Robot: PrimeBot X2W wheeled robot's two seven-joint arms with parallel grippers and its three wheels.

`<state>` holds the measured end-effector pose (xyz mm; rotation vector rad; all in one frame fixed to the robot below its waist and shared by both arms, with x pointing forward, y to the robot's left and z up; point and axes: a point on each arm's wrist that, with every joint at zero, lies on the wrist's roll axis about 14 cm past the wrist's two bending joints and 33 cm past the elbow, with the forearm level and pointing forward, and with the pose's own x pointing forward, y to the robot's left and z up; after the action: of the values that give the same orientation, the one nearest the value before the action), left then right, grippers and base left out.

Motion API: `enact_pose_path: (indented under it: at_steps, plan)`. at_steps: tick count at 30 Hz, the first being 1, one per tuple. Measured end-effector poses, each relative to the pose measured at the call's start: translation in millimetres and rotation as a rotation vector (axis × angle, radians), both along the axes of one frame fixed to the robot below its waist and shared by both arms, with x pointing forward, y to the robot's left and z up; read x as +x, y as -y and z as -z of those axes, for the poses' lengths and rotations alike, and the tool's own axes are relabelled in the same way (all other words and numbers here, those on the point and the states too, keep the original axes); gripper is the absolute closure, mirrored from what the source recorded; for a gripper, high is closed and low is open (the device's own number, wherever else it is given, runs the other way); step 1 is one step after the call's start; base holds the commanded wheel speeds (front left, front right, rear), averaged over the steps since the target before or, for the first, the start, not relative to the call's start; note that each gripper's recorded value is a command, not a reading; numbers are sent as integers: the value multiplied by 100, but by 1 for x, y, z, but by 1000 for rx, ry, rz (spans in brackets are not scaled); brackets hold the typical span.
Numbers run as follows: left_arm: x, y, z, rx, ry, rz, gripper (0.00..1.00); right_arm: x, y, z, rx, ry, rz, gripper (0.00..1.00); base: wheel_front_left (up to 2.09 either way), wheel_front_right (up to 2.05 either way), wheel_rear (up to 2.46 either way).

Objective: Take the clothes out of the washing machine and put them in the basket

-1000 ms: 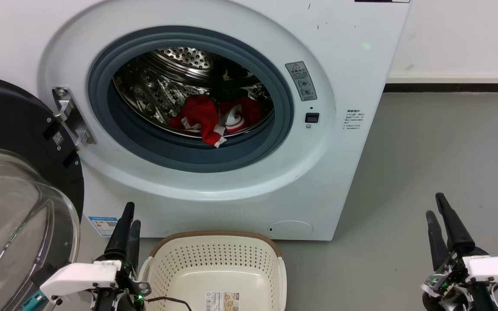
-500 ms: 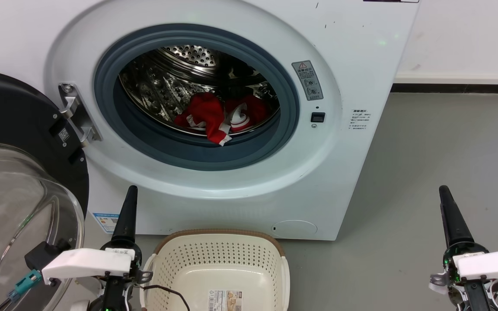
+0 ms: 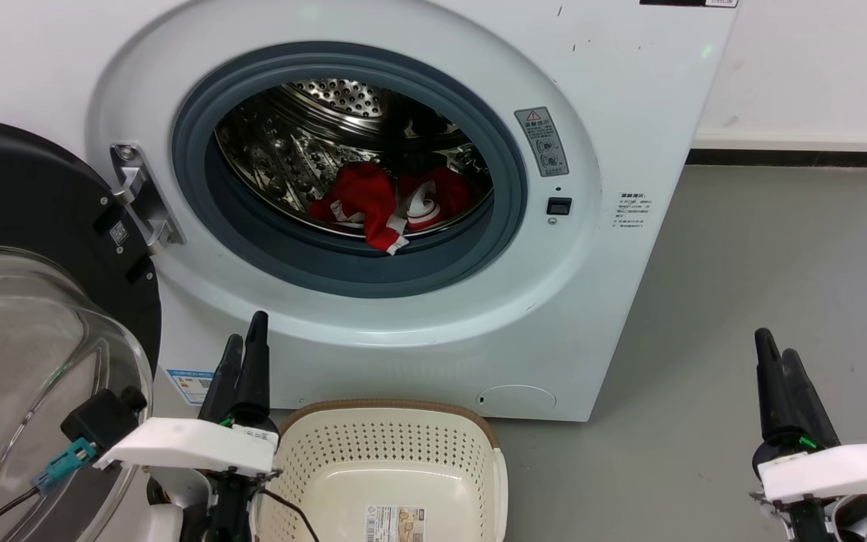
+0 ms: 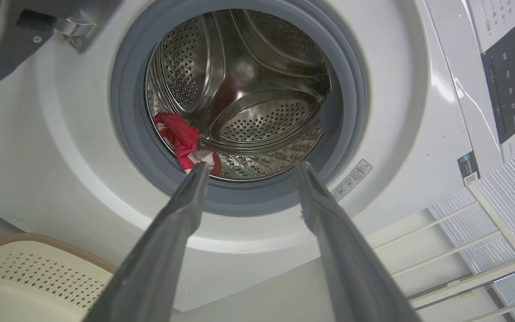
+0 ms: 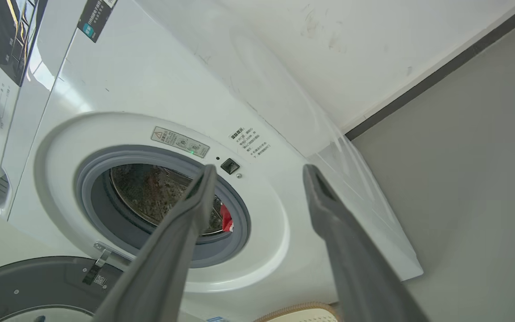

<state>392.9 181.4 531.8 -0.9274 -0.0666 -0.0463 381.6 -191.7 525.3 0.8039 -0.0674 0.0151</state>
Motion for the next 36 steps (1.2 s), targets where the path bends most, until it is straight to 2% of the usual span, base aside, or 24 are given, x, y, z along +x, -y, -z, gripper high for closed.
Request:
enact_pose_path:
  at_steps: [15,36]
  plan:
    - [1,13,1,271,17,28,0,-4,-1,-4,-278,23,11,0,0,0,0]
    - [-2,22,5,537,45,44,0,-6,-15,-2,-530,40,-24,0,0,0,0]
